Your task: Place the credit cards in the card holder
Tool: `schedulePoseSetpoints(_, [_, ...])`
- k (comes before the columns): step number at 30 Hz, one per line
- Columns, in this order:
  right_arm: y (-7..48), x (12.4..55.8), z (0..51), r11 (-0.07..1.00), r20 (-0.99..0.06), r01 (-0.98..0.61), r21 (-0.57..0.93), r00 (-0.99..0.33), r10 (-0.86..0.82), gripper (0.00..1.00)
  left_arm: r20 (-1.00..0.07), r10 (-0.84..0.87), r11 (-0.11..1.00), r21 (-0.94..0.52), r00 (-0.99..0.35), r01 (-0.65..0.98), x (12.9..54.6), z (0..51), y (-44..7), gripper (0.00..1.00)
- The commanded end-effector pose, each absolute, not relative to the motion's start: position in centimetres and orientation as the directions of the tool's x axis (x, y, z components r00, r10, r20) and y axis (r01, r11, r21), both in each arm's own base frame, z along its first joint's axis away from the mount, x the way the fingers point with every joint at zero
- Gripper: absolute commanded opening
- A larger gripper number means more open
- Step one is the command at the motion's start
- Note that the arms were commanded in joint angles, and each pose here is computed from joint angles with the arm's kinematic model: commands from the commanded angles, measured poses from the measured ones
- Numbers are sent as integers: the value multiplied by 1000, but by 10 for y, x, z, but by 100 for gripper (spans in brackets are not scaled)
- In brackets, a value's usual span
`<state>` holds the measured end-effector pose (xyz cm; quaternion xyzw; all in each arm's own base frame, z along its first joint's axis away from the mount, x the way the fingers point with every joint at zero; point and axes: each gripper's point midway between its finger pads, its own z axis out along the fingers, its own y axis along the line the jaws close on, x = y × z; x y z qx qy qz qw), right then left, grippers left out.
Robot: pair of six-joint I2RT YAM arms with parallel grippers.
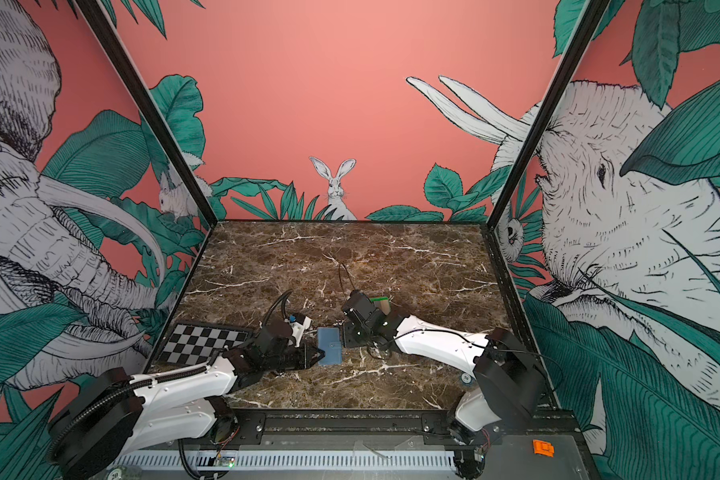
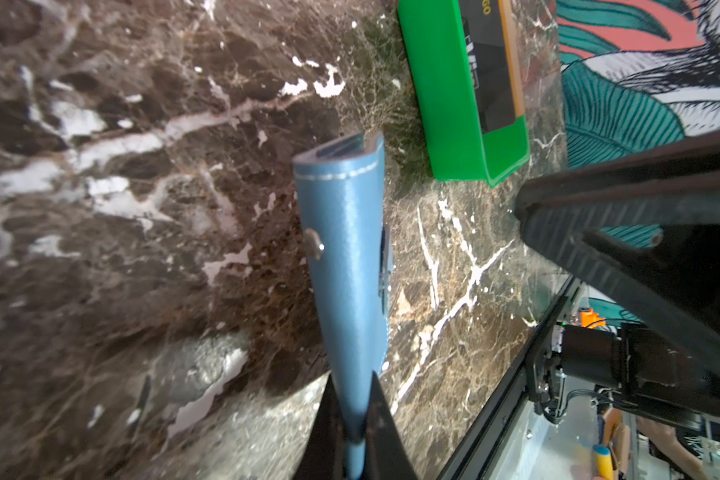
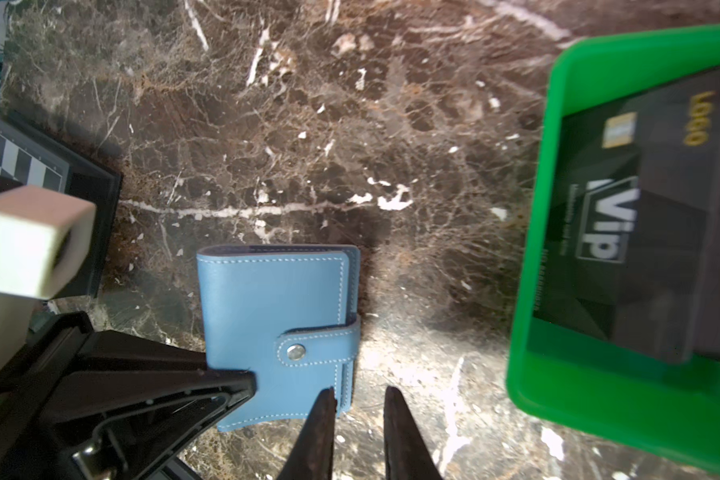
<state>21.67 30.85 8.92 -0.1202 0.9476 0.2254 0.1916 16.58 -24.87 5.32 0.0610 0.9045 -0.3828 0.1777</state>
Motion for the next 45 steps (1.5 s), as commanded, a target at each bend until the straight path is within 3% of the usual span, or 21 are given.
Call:
schedulePoseSetpoints(1, [321,213,88,856,-407,-328,400,-900,-155,22,-385,-3,720,-641,-923,266,169,55,-247,1])
schedulePoseSetpoints(26, [351,214,74,833,-344,-288,472,-930,-127,26,-377,-33,723,-648,-926,239,173,48,-253,0])
schedulePoseSetpoints(45, [345,198,48,877,-293,-332,346,-927,-235,31,-387,-67,690,-684,-920,237,177,61,-259,0])
